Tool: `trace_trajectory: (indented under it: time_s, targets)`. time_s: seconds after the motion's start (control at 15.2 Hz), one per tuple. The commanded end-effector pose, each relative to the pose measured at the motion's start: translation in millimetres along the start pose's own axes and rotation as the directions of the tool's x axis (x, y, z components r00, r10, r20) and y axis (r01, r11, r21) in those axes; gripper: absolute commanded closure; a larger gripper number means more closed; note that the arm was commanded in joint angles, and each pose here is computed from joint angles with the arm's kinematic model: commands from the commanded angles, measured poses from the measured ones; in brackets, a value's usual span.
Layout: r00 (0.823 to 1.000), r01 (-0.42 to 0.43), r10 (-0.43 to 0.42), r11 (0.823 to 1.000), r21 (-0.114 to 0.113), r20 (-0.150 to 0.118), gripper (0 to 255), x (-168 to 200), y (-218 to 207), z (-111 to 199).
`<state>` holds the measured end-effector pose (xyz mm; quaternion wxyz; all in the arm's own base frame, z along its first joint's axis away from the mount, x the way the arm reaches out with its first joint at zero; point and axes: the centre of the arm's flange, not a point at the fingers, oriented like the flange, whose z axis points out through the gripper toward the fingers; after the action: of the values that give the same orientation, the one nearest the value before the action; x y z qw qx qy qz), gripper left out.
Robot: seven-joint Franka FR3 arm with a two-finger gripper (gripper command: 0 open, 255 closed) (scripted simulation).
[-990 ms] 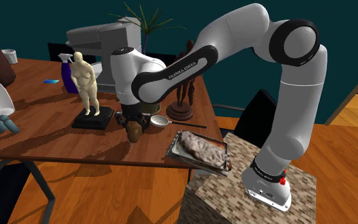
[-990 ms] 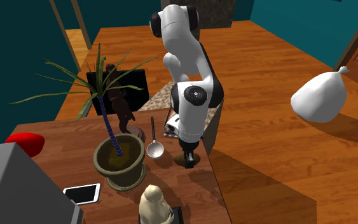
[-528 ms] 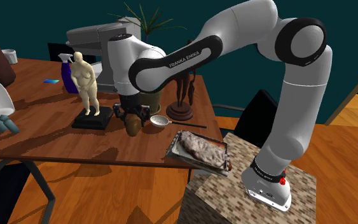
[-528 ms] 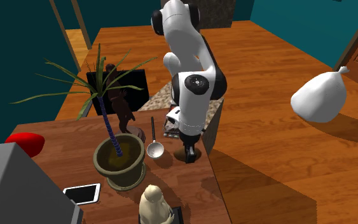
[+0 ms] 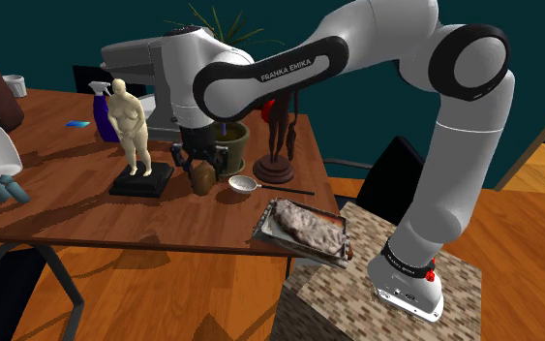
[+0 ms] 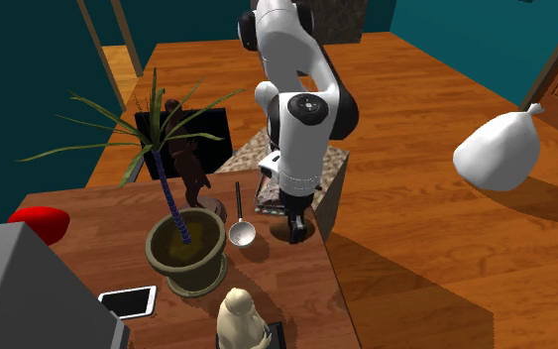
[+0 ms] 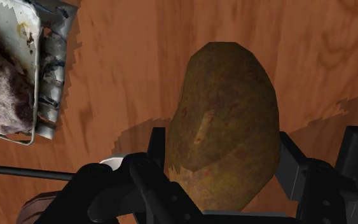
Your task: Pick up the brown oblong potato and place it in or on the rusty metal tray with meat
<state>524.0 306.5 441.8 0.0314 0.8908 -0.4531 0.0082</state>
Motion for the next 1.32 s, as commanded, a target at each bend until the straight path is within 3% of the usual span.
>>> trace_trajectory:
  time_s: [0.0, 1.25]
  targets:
    - [1.000, 0.000, 0.000, 1.000, 0.000, 0.000, 255, 0, 0, -9]
    - [1.000, 0.000, 0.000, 1.000, 0.000, 0.000, 255, -21, 250, -3]
